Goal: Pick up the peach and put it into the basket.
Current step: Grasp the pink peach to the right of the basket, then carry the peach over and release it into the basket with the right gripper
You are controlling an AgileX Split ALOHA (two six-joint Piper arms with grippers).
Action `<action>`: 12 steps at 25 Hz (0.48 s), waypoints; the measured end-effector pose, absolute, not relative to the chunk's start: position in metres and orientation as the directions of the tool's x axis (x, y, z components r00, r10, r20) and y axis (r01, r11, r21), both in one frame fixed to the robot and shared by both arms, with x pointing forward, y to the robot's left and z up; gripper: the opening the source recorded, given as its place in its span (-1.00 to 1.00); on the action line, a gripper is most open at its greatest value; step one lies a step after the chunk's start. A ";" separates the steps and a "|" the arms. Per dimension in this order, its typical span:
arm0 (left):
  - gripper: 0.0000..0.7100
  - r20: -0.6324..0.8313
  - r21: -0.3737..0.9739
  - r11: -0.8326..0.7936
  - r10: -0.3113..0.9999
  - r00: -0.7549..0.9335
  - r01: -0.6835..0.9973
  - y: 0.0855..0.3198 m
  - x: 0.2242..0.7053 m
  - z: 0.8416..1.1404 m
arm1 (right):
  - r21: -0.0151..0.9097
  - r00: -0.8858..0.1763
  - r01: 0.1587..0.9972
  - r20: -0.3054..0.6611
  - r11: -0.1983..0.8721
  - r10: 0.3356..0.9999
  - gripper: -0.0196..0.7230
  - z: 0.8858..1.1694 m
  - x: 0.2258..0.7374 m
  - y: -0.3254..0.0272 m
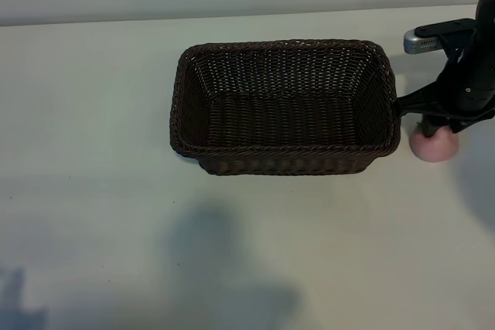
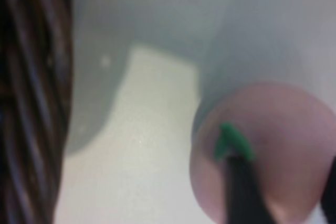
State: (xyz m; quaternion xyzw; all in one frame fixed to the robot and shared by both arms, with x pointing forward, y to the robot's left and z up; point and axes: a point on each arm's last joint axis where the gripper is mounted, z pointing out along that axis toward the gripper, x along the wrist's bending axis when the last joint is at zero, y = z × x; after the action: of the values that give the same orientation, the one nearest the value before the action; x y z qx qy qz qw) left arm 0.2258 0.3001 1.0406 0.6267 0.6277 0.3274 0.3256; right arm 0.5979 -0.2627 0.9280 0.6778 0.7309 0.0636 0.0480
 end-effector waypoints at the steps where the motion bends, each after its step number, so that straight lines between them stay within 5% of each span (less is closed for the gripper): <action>1: 0.67 0.002 0.819 0.000 1.000 -0.002 0.574 0.300 0.226 1.041 | 0.157 -0.077 0.985 0.016 0.073 0.997 -0.20 0.928 0.598 -0.263; 3: 0.67 0.002 0.819 0.000 1.000 -0.002 0.574 0.300 0.226 1.041 | 0.154 -0.076 0.985 0.016 0.072 0.997 -0.64 0.928 0.598 -0.263; 5: 0.67 0.002 0.819 0.000 1.000 -0.002 0.574 0.300 0.226 1.041 | 0.153 -0.075 0.986 0.017 0.072 0.997 -0.80 0.928 0.597 -0.263; 12: 0.67 0.002 0.819 -0.001 1.000 -0.002 0.574 0.300 0.226 1.041 | 0.154 -0.075 0.986 0.015 0.071 0.997 -0.83 0.937 0.594 -0.263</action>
State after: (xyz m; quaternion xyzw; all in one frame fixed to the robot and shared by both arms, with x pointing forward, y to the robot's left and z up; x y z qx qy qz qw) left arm 0.2258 0.3001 1.0406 0.6270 0.6275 0.3275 0.3255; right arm 0.5943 -0.2632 0.9370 0.6786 0.7304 0.0614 0.0470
